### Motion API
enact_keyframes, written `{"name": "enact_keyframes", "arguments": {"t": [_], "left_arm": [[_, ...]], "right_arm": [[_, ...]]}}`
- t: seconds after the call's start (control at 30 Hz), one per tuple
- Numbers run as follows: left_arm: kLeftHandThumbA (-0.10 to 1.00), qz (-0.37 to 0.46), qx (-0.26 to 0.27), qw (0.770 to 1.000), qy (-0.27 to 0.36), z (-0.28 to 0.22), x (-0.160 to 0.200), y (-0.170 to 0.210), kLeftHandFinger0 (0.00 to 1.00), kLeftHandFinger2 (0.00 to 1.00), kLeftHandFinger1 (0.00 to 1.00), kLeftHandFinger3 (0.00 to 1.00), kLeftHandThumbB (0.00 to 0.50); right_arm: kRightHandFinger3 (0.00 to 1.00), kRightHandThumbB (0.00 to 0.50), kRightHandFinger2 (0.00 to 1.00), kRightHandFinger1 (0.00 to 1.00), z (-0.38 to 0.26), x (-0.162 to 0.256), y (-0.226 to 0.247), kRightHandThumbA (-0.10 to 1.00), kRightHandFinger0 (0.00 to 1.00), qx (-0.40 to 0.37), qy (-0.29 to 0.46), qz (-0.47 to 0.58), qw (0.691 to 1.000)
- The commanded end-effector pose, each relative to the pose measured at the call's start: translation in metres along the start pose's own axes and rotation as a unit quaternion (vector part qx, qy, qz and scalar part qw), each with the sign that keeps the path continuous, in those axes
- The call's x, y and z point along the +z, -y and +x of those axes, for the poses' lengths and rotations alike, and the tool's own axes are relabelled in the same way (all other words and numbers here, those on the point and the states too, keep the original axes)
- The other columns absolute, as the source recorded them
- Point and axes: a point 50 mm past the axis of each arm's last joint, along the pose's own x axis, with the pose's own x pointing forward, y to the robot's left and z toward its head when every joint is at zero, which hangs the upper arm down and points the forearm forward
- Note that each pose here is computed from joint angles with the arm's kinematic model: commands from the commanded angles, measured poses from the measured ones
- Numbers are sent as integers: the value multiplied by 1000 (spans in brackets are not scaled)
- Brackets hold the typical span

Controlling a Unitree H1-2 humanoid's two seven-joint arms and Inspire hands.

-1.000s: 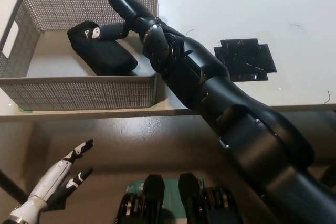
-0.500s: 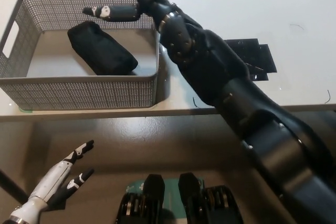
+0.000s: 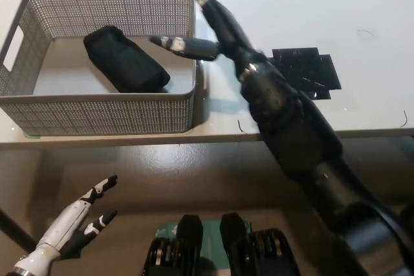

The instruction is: Use the right hand to pick up the pencil case on the right hand side and put it into a grey container on the left side

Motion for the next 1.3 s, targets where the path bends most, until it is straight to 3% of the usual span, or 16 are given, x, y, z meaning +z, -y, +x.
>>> {"name": "enact_keyframes", "arguments": {"t": [0.0,0.37,0.43,0.47,0.5,0.6,0.93,0.97,1.0,1.27], "left_arm": [[1000,30,7,999,12,-7,0,-18,1000,1000,1000,1000,392],[1000,30,8,999,6,-9,-3,-16,1000,1000,1000,1000,384],[1000,31,8,999,7,-7,-3,-16,1000,1000,1000,1000,379],[1000,30,8,1000,2,-8,-3,-16,1000,1000,1000,1000,388],[1000,29,8,1000,2,-8,-3,-16,1000,1000,1000,1000,387],[1000,28,10,1000,2,-10,-4,-16,1000,1000,1000,1000,384],[1000,18,18,1000,-3,-12,-5,-14,1000,1000,1000,1000,385],[1000,13,20,1000,-2,-13,-5,-14,1000,1000,1000,1000,387],[1000,11,22,1000,-2,-13,-5,-14,1000,1000,1000,1000,389],[1000,15,32,999,-5,-11,-6,-17,1000,1000,1000,1000,405]], "right_arm": [[1000,472,1000,1000,-40,56,119,1000,1000,-134,103,15,985],[1000,374,1000,1000,-120,27,139,1000,1000,-192,117,55,973],[1000,347,1000,1000,-137,17,134,1000,1000,-194,103,51,974],[1000,299,1000,1000,-148,9,129,1000,1000,-196,100,51,974],[1000,286,1000,1000,-155,4,126,1000,1000,-197,95,57,974],[1000,345,1000,1000,-177,-15,114,1000,1000,-200,59,80,975],[1000,321,1000,1000,-255,-80,62,1000,1000,-168,-52,119,977],[1000,279,1000,1000,-268,-90,50,1000,1000,-156,-72,131,976],[1000,276,1000,1000,-275,-96,44,1000,1000,-151,-83,138,975],[1000,293,1000,1000,-310,-128,13,1000,1000,-126,-142,172,966]]}}
